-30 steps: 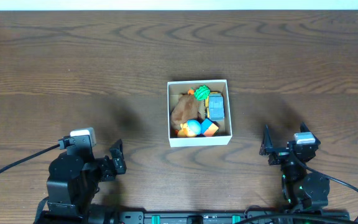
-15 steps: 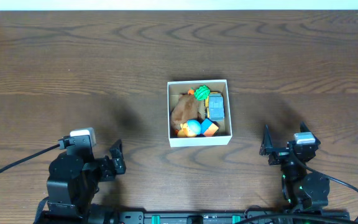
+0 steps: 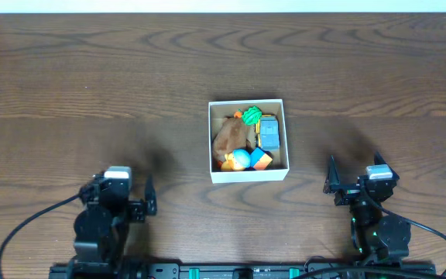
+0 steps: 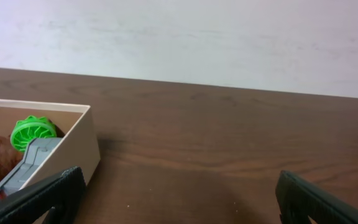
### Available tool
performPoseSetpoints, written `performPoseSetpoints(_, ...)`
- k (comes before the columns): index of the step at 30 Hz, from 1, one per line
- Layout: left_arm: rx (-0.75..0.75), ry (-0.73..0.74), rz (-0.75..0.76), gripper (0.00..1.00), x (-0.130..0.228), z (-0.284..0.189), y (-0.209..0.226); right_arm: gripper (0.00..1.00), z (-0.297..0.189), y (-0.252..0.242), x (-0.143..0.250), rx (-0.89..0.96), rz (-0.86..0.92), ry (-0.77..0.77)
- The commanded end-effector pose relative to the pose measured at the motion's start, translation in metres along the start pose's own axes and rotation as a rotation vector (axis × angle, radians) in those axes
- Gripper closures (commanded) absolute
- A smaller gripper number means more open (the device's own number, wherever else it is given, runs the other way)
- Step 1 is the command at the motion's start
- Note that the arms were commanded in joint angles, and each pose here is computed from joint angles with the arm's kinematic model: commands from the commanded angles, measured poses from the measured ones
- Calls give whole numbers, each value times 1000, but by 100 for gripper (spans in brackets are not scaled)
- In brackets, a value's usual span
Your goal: Pack container
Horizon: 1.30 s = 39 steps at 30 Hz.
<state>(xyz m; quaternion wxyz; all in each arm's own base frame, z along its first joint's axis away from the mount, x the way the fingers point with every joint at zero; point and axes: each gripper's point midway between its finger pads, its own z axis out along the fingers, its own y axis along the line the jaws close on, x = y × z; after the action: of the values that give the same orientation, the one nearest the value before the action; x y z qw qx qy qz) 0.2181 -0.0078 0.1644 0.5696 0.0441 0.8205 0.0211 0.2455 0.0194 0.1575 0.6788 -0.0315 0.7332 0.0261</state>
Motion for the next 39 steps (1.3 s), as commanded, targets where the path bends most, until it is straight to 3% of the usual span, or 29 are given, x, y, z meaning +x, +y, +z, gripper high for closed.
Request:
performPoseSetpoints(1, -57, -110, 66, 2, -3, 12, 8, 1, 0, -1, 1, 2, -10, -3)
performPoseSetpoints(7, -131, -324, 37, 2, -12, 24, 16, 1, 0, -1, 1, 2, -10, -3)
performPoseSetpoints(14, -235, -260, 13, 2, 2, 25, 36, 1, 0, -1, 1, 2, -10, -3)
performPoseSetpoints(21, -192, -204, -62, 2, 17, 30, 30, 1, 0, -1, 1, 2, -10, -3)
performPoseSetpoints(27, -176, -220, -233, 2, 17, 30, 30, 1, 0, -1, 1, 2, -10, -3)
performPoseSetpoints(39, -128, -215, -230, 2, 17, 32, 22, 1, 0, -1, 1, 2, -10, -3)
